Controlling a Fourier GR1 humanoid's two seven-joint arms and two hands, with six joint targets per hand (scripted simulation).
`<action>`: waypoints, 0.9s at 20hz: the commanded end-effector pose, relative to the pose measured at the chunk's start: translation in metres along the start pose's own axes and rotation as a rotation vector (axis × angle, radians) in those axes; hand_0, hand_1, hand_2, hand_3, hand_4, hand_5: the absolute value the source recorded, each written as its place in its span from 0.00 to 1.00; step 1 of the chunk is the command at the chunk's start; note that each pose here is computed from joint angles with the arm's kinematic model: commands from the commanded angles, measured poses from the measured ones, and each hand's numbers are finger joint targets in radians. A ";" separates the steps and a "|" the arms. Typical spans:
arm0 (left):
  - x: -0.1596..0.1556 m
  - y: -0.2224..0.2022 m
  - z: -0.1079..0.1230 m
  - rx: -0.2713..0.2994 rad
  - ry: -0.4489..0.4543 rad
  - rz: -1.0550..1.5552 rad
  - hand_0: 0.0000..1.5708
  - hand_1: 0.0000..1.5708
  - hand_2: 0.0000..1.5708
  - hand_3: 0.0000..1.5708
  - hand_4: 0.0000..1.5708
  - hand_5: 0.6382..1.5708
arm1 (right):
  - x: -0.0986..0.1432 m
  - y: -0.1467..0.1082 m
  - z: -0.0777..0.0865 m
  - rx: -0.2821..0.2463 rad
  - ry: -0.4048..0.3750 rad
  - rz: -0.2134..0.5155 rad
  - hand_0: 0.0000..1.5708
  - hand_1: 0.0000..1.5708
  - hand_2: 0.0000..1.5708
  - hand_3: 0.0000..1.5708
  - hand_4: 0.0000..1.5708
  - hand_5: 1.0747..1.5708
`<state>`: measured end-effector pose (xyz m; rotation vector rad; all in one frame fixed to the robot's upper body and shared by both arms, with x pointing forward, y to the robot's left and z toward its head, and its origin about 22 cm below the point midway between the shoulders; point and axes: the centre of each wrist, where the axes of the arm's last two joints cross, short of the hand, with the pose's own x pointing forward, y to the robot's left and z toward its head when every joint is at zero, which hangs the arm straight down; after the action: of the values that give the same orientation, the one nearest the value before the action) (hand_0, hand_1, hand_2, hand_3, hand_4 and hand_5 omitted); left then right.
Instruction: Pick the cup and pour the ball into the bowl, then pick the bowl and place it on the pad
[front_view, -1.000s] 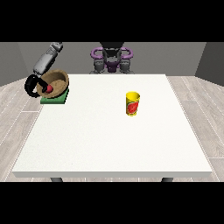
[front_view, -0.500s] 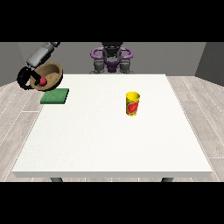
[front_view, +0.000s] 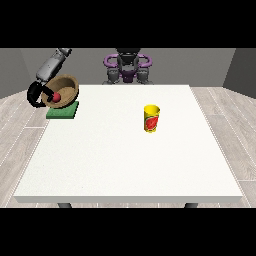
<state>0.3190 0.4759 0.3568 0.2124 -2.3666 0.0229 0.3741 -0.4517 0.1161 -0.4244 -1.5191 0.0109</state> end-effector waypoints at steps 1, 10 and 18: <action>0.018 0.019 -0.004 0.036 0.004 -0.024 0.00 0.00 0.00 0.00 0.00 0.95 | -0.012 0.016 0.001 0.038 0.035 -0.028 1.00 1.00 1.00 0.71 0.69 0.99; 0.015 -0.003 0.006 -0.012 -0.025 -0.003 0.00 0.00 0.00 0.00 0.00 0.94 | -0.008 -0.064 0.016 -0.235 0.122 -0.127 0.47 0.47 0.44 0.67 0.00 0.93; 0.038 0.016 0.003 0.000 -0.041 -0.004 0.00 0.00 0.00 0.00 0.00 0.94 | 0.019 -0.076 0.011 -0.205 0.048 -0.159 0.21 0.21 0.25 0.33 0.00 0.84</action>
<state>0.2921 0.4806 0.3781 0.2193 -2.4205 0.0208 0.3439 -0.5110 0.1388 -0.4814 -1.4880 -0.2675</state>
